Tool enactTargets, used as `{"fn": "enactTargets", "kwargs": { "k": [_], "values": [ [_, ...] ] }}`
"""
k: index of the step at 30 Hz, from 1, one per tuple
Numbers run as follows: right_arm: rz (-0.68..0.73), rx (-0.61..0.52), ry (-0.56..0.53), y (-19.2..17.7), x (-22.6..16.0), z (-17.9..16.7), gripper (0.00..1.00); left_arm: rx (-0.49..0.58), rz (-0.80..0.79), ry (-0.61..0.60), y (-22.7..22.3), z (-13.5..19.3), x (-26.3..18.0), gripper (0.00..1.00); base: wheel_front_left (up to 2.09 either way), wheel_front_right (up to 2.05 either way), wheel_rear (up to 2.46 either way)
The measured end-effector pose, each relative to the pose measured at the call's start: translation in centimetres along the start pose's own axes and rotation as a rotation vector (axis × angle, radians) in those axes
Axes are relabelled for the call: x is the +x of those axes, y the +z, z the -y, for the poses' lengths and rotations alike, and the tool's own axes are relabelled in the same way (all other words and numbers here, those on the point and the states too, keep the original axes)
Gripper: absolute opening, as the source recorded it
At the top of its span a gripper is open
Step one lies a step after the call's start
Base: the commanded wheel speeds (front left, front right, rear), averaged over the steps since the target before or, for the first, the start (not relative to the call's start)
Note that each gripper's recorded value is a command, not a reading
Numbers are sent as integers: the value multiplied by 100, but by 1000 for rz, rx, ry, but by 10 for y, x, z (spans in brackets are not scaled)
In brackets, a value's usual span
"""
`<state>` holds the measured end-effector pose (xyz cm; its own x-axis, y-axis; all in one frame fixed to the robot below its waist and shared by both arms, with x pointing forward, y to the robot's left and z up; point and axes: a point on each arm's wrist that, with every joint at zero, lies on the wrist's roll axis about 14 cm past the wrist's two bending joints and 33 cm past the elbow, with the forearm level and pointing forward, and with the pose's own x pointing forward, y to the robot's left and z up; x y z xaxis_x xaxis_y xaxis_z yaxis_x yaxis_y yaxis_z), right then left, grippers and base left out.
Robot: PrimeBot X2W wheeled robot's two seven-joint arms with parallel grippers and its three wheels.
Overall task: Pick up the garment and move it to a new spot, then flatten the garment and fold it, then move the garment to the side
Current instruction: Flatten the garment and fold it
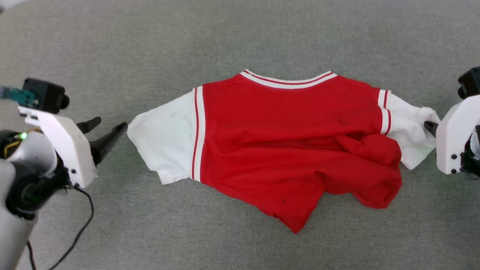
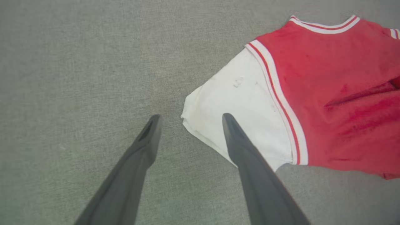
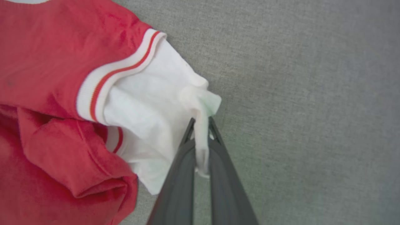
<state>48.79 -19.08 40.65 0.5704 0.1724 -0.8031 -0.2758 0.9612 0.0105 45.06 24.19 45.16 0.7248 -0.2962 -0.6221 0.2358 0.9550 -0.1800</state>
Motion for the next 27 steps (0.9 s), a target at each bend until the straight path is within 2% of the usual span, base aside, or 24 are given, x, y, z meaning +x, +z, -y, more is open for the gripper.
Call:
{"fn": "enactTargets", "kwargs": {
  "k": [7,24,25,26,27],
  "values": [
    [-18,-1,-17,-2,12,9,0,-38,-217,-43,-18,-4,28,100,0,0,0],
    [-23,9,2,-3,29,10,0,-75,-425,-65,-47,-6,65,100,0,0,0],
    [-23,8,1,-3,29,10,0,-90,-440,-73,-49,-4,66,76,0,0,0],
    [-22,7,1,-2,30,10,0,-111,-457,-85,-51,-2,66,0,0,0,0],
    [-22,7,1,-2,30,10,0,-120,-475,-95,-53,0,66,0,0,0,0]
  ]
}}
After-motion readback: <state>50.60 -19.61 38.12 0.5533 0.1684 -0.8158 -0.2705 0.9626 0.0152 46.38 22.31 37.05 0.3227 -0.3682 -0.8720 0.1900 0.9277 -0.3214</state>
